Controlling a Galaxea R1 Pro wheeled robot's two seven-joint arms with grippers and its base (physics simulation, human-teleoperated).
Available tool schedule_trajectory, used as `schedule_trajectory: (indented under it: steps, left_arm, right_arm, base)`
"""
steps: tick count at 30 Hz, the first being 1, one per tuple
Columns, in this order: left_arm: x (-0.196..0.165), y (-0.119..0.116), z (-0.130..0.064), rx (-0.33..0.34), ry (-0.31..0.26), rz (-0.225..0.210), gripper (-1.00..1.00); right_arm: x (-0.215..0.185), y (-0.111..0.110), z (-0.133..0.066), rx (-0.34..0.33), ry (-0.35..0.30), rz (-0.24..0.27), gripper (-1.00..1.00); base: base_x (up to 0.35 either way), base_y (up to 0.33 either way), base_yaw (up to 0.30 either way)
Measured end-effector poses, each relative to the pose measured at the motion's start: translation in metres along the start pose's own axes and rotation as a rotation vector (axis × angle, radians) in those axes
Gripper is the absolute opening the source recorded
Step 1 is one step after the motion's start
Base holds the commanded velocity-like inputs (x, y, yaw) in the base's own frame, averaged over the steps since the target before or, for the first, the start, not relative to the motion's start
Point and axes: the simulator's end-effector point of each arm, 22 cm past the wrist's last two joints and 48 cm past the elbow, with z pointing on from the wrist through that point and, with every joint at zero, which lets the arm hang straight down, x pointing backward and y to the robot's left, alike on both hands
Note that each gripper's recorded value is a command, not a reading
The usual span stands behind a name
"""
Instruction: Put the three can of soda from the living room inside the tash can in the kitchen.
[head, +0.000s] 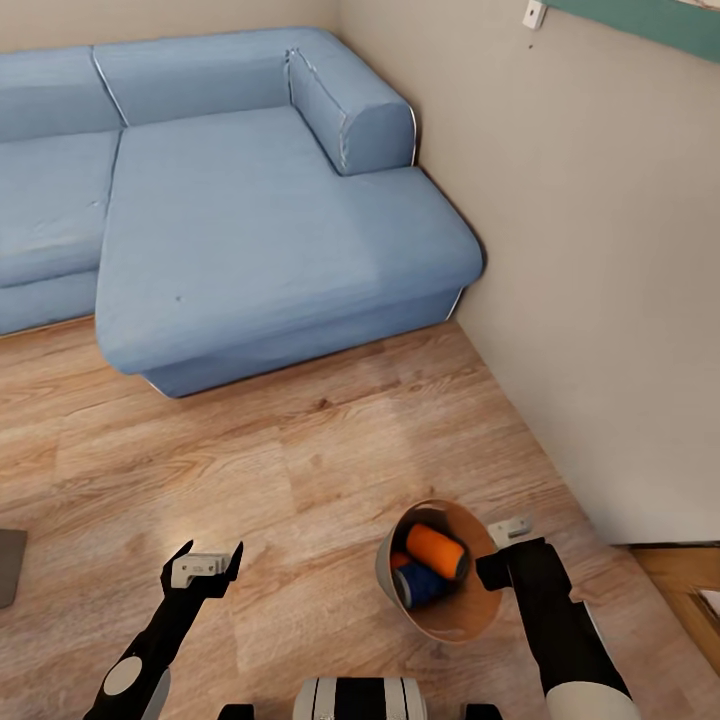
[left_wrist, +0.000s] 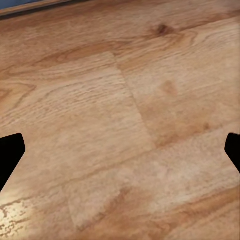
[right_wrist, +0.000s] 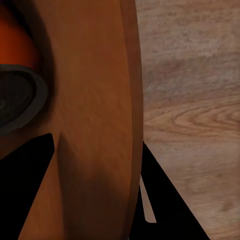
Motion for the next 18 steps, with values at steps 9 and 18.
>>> schedule_trajectory:
  steps: [9,18]
  left_arm:
    - [0.021,0.0,0.009,0.0,0.01,0.0,1.0]
    - [0.042,0.001,0.019,-0.001,0.017,-0.002,1.0]
  right_arm:
    - [0.002,0.004,0.019,-0.003,-0.001,-0.003,-1.0]
    - [0.005,0.007,0.038,-0.003,-0.002,-0.006,-1.0]
  base:
    - [0.0,0.0,0.0]
    - [0.0,0.0,0.0]
